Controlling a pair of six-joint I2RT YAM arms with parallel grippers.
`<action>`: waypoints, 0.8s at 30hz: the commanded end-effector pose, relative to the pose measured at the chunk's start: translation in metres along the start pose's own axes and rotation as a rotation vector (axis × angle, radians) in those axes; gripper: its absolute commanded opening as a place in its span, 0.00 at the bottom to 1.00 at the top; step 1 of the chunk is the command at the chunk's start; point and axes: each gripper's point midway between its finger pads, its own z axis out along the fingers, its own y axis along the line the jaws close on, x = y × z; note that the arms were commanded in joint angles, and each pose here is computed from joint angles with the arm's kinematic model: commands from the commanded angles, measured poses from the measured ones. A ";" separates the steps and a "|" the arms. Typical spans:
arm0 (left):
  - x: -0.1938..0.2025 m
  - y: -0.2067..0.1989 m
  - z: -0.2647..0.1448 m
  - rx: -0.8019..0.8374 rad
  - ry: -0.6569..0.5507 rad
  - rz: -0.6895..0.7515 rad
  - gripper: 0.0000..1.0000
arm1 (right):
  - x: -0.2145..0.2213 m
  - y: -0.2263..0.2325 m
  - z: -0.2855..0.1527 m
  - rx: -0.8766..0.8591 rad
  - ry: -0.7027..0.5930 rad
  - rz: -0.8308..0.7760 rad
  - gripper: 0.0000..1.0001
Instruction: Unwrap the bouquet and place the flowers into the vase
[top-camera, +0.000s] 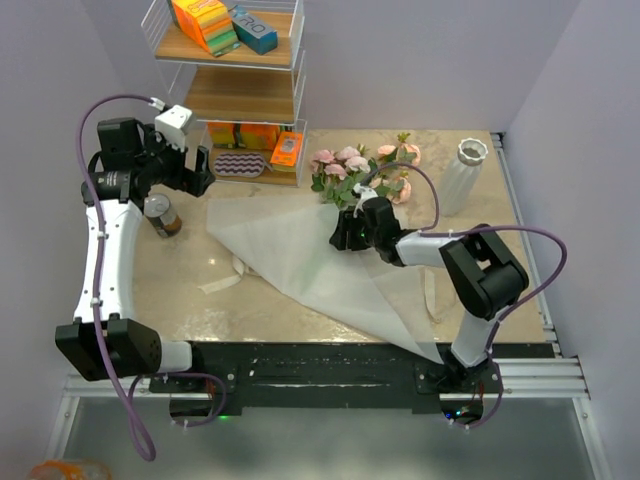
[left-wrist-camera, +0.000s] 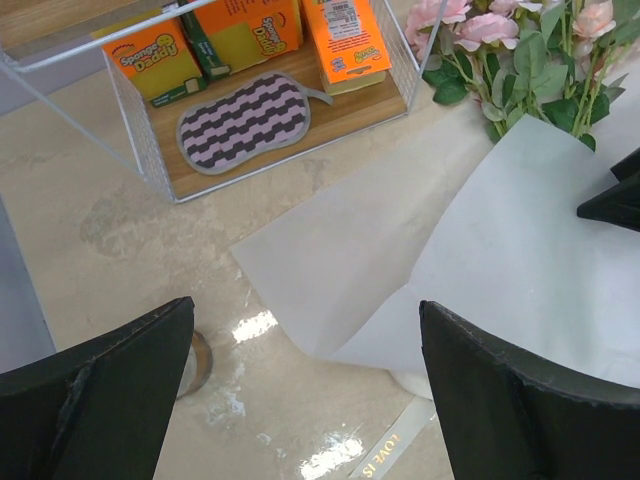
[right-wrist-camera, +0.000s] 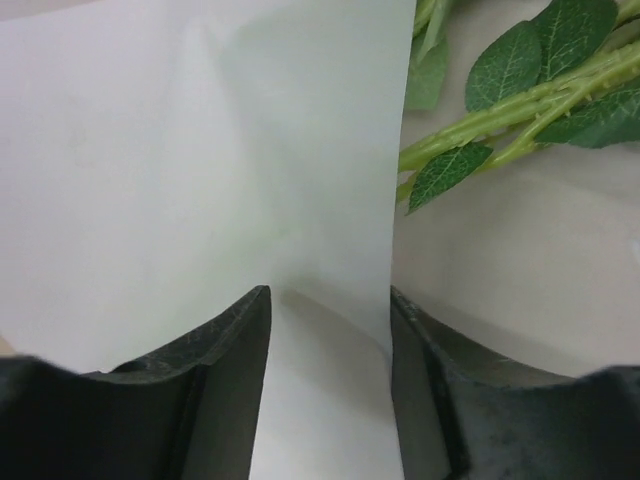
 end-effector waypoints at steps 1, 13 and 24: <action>-0.007 -0.004 -0.011 -0.028 -0.029 0.037 0.99 | -0.030 0.034 -0.022 -0.138 -0.083 -0.001 0.43; -0.013 -0.012 -0.017 -0.053 -0.036 0.058 0.99 | -0.059 0.072 -0.063 -0.275 -0.156 0.000 0.00; -0.023 -0.024 -0.021 -0.053 -0.047 0.066 0.99 | -0.060 0.141 -0.149 -0.436 -0.220 -0.105 0.00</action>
